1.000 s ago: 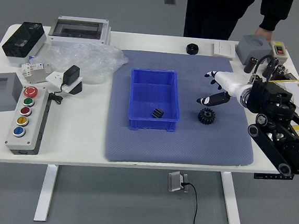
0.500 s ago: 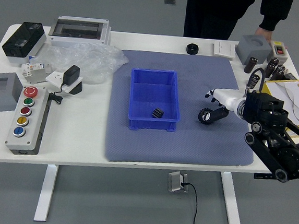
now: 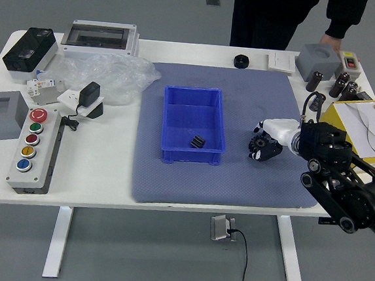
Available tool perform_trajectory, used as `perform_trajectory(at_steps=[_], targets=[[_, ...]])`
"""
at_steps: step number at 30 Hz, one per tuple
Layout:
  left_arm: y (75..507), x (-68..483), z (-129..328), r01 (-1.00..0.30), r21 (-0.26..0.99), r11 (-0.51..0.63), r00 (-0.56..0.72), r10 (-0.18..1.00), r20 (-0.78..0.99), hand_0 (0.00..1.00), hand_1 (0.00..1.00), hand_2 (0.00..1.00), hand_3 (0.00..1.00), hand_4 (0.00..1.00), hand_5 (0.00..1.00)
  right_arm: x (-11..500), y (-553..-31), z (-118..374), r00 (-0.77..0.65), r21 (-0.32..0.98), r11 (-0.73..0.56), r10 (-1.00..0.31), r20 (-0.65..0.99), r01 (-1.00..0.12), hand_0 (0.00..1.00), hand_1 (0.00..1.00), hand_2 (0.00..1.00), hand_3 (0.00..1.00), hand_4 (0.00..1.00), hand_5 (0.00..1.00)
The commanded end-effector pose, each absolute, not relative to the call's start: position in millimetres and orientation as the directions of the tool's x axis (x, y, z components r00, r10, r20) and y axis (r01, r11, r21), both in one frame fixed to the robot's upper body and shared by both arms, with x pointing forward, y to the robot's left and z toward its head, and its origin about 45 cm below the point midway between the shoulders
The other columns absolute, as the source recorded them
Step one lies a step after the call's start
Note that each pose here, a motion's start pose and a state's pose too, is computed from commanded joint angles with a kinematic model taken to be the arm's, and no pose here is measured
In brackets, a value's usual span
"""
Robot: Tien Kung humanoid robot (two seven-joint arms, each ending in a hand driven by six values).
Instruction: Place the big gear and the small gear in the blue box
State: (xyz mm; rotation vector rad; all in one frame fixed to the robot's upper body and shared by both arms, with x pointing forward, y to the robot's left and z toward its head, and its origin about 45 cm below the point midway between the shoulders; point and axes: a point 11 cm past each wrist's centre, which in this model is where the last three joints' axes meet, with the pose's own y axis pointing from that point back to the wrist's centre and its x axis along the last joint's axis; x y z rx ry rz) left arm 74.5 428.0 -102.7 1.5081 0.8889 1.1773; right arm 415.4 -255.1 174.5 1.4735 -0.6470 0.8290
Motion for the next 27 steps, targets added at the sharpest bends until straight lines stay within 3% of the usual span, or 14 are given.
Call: perform_trajectory(at_steps=[5,6,11,12,23,24,27], targets=[[428.3,75.0,-102.6,-0.024,0.969,-0.245,0.262,0.934,0.243,0.817,0.821,0.821,0.781,0.522,0.139,415.8,-252.1,173.8,0.574,0.582,-0.077,0.105,0.812,-0.809,0.736,0.71,0.782,0.811,0.768,0.44],[428.3,75.1,-102.5,-0.024,0.969,-0.245,0.262,0.934,0.243,0.817,0.821,0.821,0.78,0.522,0.139,416.0,-251.6,173.9,0.571,0.58,-0.077,0.108,0.813,-0.811,0.683,0.653,0.715,0.736,0.708,0.44],[428.3,75.3,-102.5,-0.025,0.969,-0.245,0.262,0.934,0.243,0.817,0.821,0.821,0.78,0.522,0.139,416.6,-249.5,174.1,0.56,0.571,-0.075,0.123,0.819,-0.818,0.683,0.653,0.715,0.736,0.708,0.44],[428.2,75.4,-102.5,-0.025,0.969,-0.245,0.263,0.934,0.243,0.817,0.821,0.821,0.779,0.522,0.138,416.6,-249.4,173.8,0.56,0.57,-0.074,0.127,0.819,-0.818,0.641,0.616,0.658,0.681,0.609,0.437],[428.4,75.7,-102.4,-0.026,0.969,-0.245,0.261,0.934,0.243,0.817,0.82,0.82,0.781,0.523,0.138,414.4,-248.7,168.9,0.565,0.579,-0.065,0.154,0.811,-0.813,0.611,0.589,0.617,0.666,0.587,0.426],[428.4,75.7,-102.4,-0.026,0.969,-0.245,0.261,0.934,0.243,0.817,0.821,0.821,0.78,0.522,0.139,414.6,-248.7,169.2,0.562,0.576,-0.064,0.154,0.813,-0.815,0.532,0.509,0.545,0.653,0.526,0.416],[428.4,75.7,-102.4,-0.026,0.969,-0.245,0.26,0.934,0.243,0.817,0.821,0.821,0.78,0.522,0.139,416.1,-248.8,171.4,0.549,0.563,-0.061,0.153,0.821,-0.824,0.532,0.509,0.545,0.653,0.526,0.416]])
